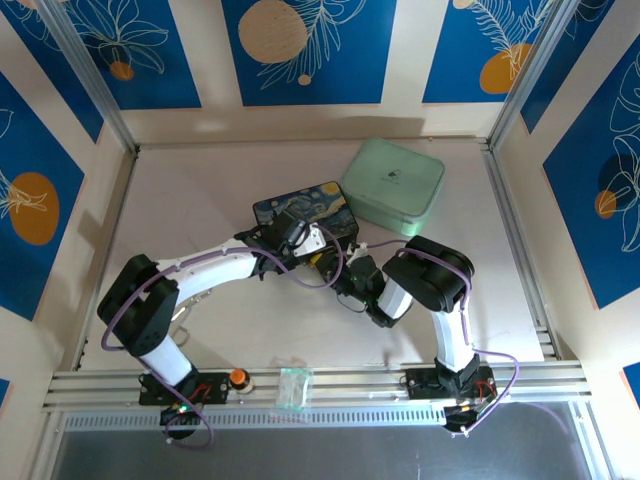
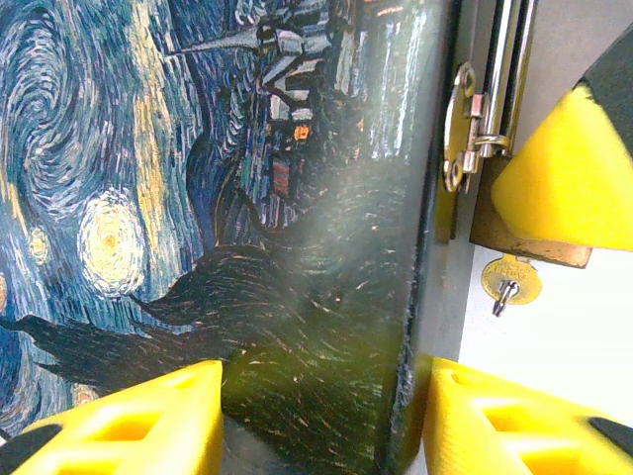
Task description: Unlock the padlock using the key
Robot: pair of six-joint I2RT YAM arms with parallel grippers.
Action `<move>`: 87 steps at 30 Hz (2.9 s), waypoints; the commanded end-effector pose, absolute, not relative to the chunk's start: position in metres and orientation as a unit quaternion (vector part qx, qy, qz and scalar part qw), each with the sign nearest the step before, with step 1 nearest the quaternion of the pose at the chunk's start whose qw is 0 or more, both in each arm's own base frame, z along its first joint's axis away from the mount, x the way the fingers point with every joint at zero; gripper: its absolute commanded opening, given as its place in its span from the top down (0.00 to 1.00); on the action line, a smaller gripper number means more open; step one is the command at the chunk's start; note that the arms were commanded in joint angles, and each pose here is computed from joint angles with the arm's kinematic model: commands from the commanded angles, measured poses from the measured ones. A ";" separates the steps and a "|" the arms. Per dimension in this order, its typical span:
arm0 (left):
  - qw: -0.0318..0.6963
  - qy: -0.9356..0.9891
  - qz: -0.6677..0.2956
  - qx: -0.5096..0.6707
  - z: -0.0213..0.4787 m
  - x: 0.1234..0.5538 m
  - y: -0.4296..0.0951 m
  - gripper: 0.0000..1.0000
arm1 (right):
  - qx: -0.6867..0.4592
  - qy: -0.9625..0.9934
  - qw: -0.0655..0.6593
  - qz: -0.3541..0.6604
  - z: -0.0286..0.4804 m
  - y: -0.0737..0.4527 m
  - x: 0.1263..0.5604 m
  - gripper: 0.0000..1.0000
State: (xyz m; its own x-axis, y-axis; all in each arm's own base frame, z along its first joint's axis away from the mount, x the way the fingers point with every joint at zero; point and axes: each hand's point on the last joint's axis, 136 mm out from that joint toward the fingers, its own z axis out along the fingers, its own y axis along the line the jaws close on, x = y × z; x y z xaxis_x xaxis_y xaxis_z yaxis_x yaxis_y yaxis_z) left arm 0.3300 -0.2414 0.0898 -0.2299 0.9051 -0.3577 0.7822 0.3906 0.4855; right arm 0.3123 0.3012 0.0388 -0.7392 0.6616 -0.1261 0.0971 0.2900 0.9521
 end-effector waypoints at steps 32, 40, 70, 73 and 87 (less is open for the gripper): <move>0.202 0.785 0.097 0.578 0.045 0.291 -0.212 0.51 | 0.367 0.732 0.233 0.525 0.011 0.259 0.326 1.00; 0.190 0.790 0.107 0.573 0.040 0.293 -0.206 0.52 | 0.349 0.739 0.241 0.524 0.017 0.252 0.324 1.00; 0.165 0.783 0.113 0.589 0.025 0.284 -0.199 0.57 | 0.361 0.725 0.218 0.545 0.031 0.235 0.324 1.00; 0.166 0.783 0.113 0.589 0.026 0.284 -0.199 0.57 | 0.355 0.739 0.211 0.533 0.028 0.230 0.324 1.00; 0.259 0.814 0.097 0.511 0.076 0.311 -0.216 0.31 | 0.302 0.856 0.073 0.413 0.002 0.203 0.253 1.00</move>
